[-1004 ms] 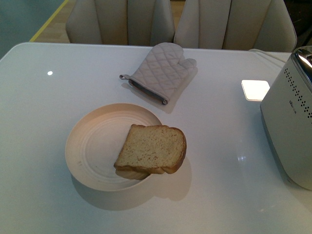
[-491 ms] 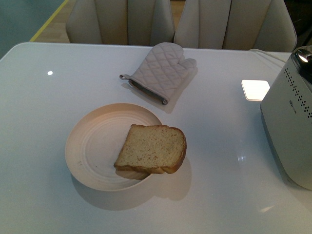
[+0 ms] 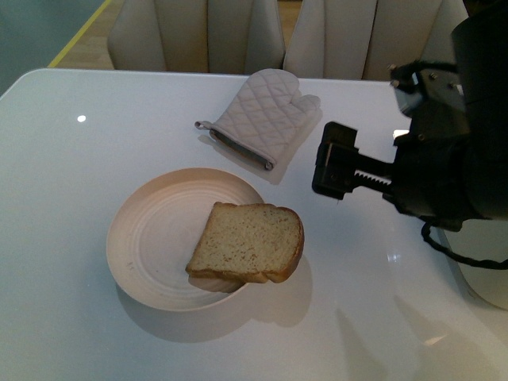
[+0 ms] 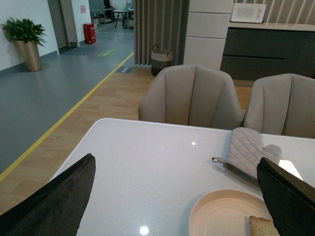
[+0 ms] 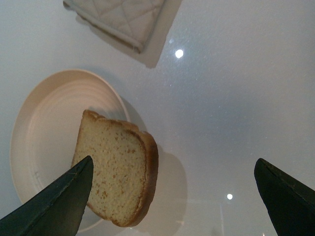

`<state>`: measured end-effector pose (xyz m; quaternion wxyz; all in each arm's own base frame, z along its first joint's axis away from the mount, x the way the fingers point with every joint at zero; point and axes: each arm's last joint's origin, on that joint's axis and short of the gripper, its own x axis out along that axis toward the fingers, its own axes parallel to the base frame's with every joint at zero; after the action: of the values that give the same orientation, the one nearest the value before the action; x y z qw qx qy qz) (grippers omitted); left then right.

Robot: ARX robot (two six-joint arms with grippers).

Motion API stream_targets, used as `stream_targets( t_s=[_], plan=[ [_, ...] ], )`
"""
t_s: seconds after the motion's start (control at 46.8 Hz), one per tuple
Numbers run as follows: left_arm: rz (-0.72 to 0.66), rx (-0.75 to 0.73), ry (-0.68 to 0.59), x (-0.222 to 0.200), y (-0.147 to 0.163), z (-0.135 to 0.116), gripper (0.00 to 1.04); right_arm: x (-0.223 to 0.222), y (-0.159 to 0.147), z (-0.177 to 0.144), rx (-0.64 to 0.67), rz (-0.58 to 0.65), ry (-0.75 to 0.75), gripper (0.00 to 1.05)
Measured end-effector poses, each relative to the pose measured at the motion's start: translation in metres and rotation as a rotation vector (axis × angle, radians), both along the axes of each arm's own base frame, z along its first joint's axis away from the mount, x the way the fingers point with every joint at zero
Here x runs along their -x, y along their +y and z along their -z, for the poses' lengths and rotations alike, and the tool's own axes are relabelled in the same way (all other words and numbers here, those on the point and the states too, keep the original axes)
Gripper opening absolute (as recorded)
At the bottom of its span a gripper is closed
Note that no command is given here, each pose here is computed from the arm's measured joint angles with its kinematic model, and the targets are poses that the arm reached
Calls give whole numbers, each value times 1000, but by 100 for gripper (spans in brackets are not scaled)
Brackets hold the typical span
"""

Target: Put bread into toaster

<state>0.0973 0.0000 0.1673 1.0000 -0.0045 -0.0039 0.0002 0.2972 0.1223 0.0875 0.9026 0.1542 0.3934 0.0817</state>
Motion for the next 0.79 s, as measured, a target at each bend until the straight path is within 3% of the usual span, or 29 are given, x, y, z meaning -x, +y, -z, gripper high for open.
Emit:
stream_targets(
  t_s=[0.235,0.791],
  plan=[
    [0,0,0,0,0,0,98,2,11,40,-84,-66,135,96],
    [0,0,0,0,0,0,98,-20,40,62,-229,-70,182,96]
  ],
)
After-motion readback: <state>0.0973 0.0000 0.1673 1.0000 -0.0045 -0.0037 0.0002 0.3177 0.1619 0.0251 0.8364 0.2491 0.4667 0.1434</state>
